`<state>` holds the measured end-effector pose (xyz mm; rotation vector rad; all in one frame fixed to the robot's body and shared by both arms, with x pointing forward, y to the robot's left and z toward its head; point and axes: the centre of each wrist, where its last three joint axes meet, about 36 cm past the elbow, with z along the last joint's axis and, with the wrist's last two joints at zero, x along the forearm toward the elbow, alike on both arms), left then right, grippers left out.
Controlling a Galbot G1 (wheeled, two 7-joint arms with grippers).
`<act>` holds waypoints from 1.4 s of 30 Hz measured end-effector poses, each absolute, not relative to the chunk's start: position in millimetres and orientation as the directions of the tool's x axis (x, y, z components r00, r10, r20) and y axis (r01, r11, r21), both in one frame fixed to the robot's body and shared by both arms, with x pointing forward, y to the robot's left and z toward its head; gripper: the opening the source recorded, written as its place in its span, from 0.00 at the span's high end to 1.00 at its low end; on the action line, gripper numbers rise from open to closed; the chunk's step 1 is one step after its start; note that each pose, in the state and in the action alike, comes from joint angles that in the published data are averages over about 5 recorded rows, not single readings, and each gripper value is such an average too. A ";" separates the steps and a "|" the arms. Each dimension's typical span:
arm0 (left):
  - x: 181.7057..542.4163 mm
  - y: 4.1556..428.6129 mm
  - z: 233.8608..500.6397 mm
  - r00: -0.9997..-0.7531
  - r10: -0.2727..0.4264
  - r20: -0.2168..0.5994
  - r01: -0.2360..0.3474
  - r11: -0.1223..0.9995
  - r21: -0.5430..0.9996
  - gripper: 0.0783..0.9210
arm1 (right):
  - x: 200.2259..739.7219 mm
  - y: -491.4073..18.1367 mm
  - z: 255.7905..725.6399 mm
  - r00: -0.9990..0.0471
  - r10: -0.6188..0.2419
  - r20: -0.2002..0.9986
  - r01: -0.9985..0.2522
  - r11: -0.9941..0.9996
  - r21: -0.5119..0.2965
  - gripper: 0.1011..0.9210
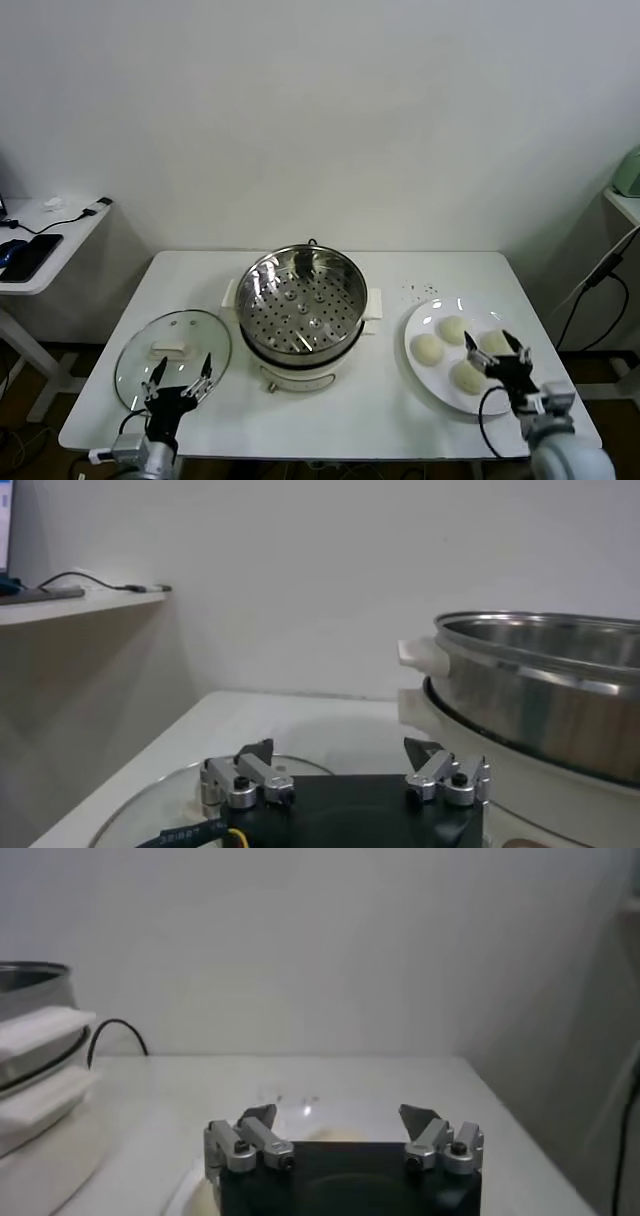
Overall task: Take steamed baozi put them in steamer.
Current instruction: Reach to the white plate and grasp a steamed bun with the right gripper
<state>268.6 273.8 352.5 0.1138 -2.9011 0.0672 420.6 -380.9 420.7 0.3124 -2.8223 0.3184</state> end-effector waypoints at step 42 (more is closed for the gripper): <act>266.5 267.9 340.5 -0.974 -0.046 0.223 -0.056 0.998 -0.038 0.12 | 668.6 -385.3 495.7 -0.104 -0.123 0.987 -0.994 0.044 -0.099 0.12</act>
